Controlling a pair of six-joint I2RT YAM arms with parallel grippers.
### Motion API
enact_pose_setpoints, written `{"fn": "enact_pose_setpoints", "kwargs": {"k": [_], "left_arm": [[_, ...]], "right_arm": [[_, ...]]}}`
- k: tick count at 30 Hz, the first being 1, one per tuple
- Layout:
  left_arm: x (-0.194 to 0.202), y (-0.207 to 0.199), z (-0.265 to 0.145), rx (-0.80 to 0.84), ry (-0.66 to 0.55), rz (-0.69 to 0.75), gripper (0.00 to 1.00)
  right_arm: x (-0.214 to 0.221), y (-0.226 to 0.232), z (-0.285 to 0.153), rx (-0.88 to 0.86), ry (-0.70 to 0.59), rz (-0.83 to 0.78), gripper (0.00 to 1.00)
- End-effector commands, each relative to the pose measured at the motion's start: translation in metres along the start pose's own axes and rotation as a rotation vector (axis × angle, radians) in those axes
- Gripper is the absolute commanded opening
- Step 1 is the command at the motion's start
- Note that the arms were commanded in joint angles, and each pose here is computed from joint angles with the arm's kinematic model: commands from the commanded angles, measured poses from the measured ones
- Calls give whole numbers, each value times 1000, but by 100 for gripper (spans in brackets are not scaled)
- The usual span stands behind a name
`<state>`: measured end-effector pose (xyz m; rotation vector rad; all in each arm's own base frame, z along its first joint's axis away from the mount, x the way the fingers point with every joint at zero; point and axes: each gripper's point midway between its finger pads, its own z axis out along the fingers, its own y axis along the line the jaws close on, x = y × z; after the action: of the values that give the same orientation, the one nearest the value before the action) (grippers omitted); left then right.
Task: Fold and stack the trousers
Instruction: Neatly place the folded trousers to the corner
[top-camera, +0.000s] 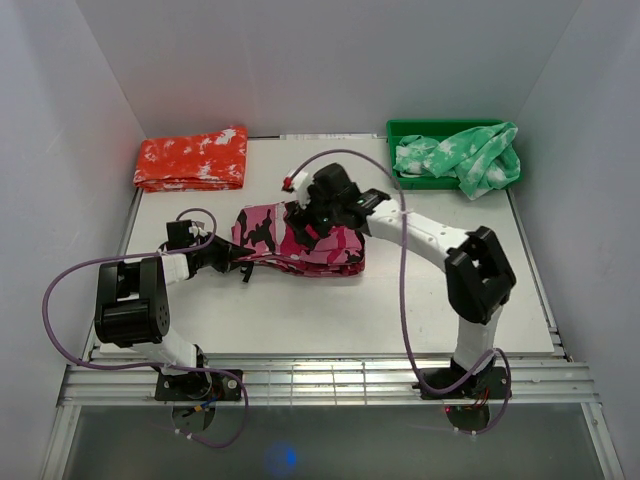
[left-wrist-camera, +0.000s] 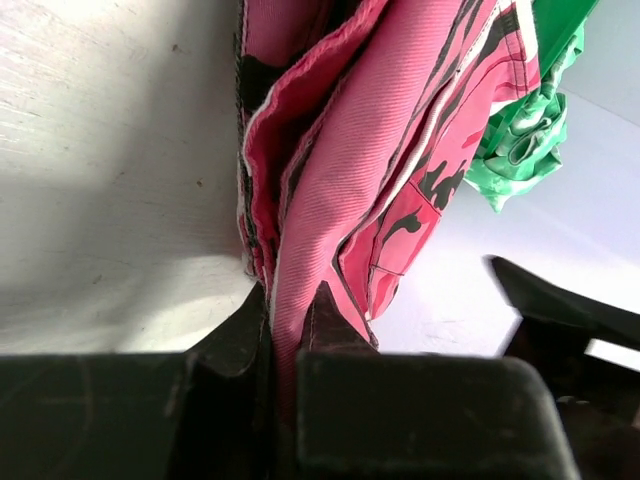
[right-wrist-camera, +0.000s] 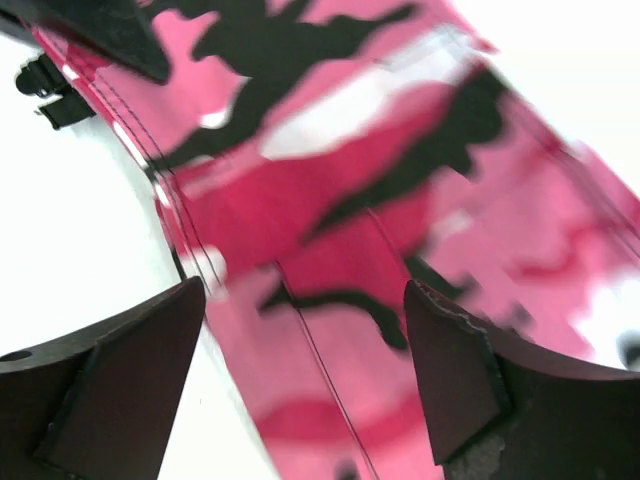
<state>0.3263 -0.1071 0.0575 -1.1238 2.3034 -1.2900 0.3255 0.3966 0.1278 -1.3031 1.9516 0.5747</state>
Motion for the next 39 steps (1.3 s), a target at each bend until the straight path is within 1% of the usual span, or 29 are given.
{"fn": "enact_pose_setpoints", "kwargs": {"k": [1, 2, 3, 5, 6, 7, 8, 9, 10, 11, 12, 13, 14, 15, 17, 18, 19, 23, 28, 32, 35, 38, 39], "left_arm": [[-5, -15, -3, 35, -10, 49, 0], [-5, -14, -3, 33, -9, 52, 0], [-6, -14, -3, 35, -10, 57, 0], [-5, -12, -2, 25, -9, 69, 0], [-6, -14, -2, 26, -11, 75, 0], [-6, -12, -2, 18, -10, 74, 0], [-7, -12, -2, 19, -11, 88, 0], [-7, -13, -1, 19, -8, 98, 0], [-9, -16, -1, 22, -10, 110, 0], [-10, -16, -1, 22, -8, 130, 0], [-10, -16, 0, 23, -2, 144, 0], [-11, -16, 0, 18, -1, 154, 0], [-11, -15, 1, 14, 4, 172, 0], [-11, -15, 1, 14, 5, 182, 0], [-10, -13, 0, 8, 7, 193, 0], [-10, -12, -1, 9, 7, 208, 0], [-8, -10, -1, -1, 12, 207, 0], [-5, -5, -5, -24, 14, 223, 0], [-3, -1, -7, -31, 7, 229, 0], [-5, -3, -8, -34, -2, 257, 0], [-6, -4, -9, -41, -6, 278, 0], [-7, -2, -11, -59, -13, 294, 0], [-9, 0, -11, -73, -19, 300, 0]], "right_arm": [[-15, -21, -77, 14, -61, 190, 86], [-2, -22, -84, 6, -41, 235, 87], [7, -33, -95, 13, -37, 311, 88], [23, -37, -114, 19, -21, 395, 89], [44, -35, -115, 5, 10, 444, 90], [55, -46, -125, 30, 7, 556, 90], [67, -48, -127, 31, 17, 619, 91], [90, -42, -126, -1, 49, 705, 92], [106, -54, -131, 19, 47, 805, 93], [115, -54, -132, 14, 46, 927, 94], [116, -55, -131, -26, 10, 987, 95], [140, -56, -129, -34, 25, 1101, 98], [142, -55, -128, -56, 11, 1196, 100], [141, -59, -127, -76, -21, 1210, 96], [144, -54, -120, -109, -25, 1260, 96], [137, -56, -118, -136, -65, 1256, 96], [139, -51, -113, -172, -57, 1306, 96], [138, -50, -104, -215, -60, 1330, 95], [145, -34, -85, -255, 1, 1382, 95], [148, -28, -68, -256, 13, 1376, 96], [149, -34, -58, -234, 18, 1338, 99], [147, -44, -52, -210, 12, 1314, 85], [150, -46, -50, -191, 29, 1313, 71]]}}
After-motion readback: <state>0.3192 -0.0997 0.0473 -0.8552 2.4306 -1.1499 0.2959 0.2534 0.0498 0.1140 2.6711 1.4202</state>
